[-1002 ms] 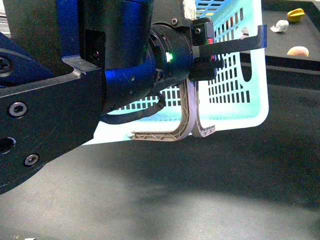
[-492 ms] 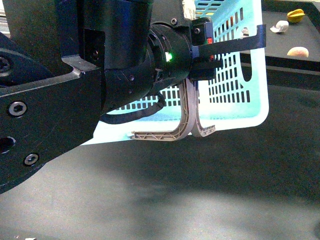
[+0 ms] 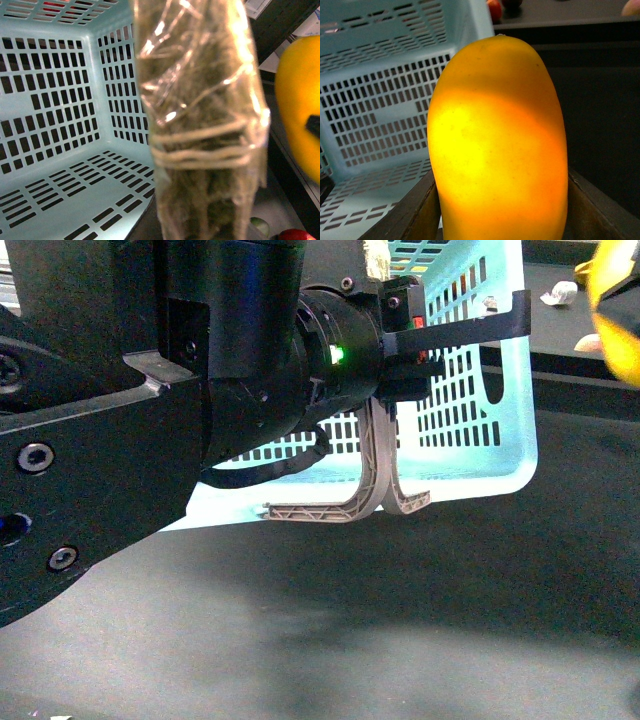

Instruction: Pick mango with right arm and hold basket with left

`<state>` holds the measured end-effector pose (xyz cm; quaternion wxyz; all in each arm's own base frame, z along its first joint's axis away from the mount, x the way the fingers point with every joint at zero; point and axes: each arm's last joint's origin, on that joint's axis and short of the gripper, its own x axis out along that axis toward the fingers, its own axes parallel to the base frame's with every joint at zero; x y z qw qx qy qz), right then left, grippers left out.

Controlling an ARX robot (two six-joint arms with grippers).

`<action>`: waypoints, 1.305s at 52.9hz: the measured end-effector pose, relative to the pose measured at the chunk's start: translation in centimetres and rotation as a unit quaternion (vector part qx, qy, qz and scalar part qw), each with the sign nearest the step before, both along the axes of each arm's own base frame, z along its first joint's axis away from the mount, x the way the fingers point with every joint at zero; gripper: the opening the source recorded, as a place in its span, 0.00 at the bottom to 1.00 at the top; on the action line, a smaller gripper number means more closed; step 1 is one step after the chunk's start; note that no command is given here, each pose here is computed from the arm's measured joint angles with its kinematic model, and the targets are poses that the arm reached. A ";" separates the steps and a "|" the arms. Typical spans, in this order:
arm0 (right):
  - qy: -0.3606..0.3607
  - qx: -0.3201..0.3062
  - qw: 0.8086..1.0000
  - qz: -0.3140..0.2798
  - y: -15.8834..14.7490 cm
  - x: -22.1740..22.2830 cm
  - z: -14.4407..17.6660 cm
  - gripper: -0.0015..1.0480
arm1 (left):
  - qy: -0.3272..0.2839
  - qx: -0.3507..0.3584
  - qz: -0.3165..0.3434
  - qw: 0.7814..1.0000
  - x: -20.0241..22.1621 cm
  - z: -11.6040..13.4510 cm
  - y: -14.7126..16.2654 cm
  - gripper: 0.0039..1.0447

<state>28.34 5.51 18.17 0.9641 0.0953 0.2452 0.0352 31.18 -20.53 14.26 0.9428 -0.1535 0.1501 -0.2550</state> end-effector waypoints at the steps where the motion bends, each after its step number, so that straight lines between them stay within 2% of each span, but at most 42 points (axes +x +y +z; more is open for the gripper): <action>1: 0.001 -0.001 1.000 0.003 0.2 0.0 -0.1 0.57 | 0.000 0.000 0.000 1.000 0.0 0.0 0.0 0.04; 8: 0.007 -0.008 1.000 0.029 3.0 0.7 -1.0 0.57 | -0.001 0.001 0.000 1.000 0.0 0.0 0.0 0.04; 14: 0.015 -0.012 0.999 0.029 4.1 1.8 -1.7 0.57 | 0.000 0.000 0.000 1.000 0.0 0.0 0.0 0.04; 54: 0.057 -0.016 0.998 -0.011 5.5 7.5 -6.1 0.57 | 0.000 0.001 0.002 1.000 0.0 0.0 0.0 0.04; 69: 0.043 -0.010 0.999 -0.013 5.5 7.8 -6.0 0.85 | -0.001 0.001 0.004 1.000 0.0 0.0 0.1 0.04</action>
